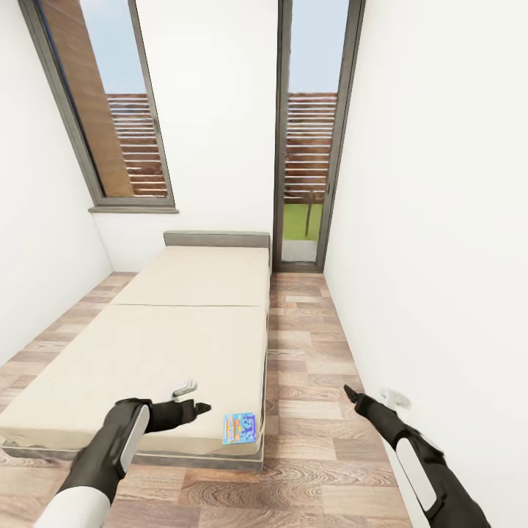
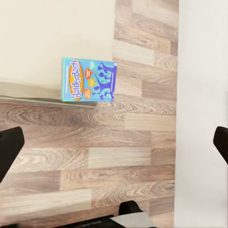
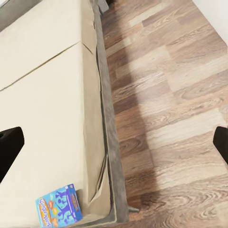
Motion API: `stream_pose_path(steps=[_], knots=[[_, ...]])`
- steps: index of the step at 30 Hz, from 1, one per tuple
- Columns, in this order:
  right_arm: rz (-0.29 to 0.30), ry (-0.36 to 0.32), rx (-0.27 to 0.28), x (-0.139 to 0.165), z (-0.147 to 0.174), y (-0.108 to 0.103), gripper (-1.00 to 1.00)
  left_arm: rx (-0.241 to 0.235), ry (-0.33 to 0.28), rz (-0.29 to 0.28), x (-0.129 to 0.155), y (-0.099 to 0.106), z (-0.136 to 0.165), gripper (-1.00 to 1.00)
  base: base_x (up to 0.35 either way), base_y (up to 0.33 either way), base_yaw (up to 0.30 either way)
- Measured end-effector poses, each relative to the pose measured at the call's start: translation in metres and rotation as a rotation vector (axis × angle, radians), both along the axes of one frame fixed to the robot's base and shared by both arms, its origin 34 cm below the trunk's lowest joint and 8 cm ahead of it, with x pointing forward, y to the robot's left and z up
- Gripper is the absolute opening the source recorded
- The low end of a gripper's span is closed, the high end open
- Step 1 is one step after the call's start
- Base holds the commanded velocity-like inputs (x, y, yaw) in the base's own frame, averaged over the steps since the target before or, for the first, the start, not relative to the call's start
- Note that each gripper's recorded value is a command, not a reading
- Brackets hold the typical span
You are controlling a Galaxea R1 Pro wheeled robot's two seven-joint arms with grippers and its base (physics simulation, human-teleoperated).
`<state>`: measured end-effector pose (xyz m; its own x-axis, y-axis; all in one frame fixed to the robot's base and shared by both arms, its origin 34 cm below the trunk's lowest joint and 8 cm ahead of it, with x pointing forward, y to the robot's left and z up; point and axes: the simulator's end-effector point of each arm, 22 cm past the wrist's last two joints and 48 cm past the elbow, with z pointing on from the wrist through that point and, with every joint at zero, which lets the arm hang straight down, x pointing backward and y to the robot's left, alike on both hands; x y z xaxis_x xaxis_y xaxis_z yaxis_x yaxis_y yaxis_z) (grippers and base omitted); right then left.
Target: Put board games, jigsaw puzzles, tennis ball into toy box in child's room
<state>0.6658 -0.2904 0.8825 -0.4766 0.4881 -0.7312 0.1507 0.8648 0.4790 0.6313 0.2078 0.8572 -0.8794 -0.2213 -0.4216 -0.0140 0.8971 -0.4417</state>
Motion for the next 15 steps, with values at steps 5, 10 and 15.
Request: stream_pose_path(steps=[5,10,15], knots=[[0.113,-0.058,0.015,0.013,0.036,0.036,1.0,-0.039,0.023,-0.006,-0.002,-0.005,-0.005,1.0,0.0,0.0,0.0],[0.19,-0.036,0.063,0.012,0.049,0.071,1.0,-0.141,0.005,-0.023,0.0,-0.019,0.008,1.0,0.0,0.0,0.0],[0.219,0.0,0.149,0.007,0.05,0.106,1.0,-0.202,-0.007,-0.04,0.001,-0.029,0.016,1.0,0.0,0.0,0.0]])
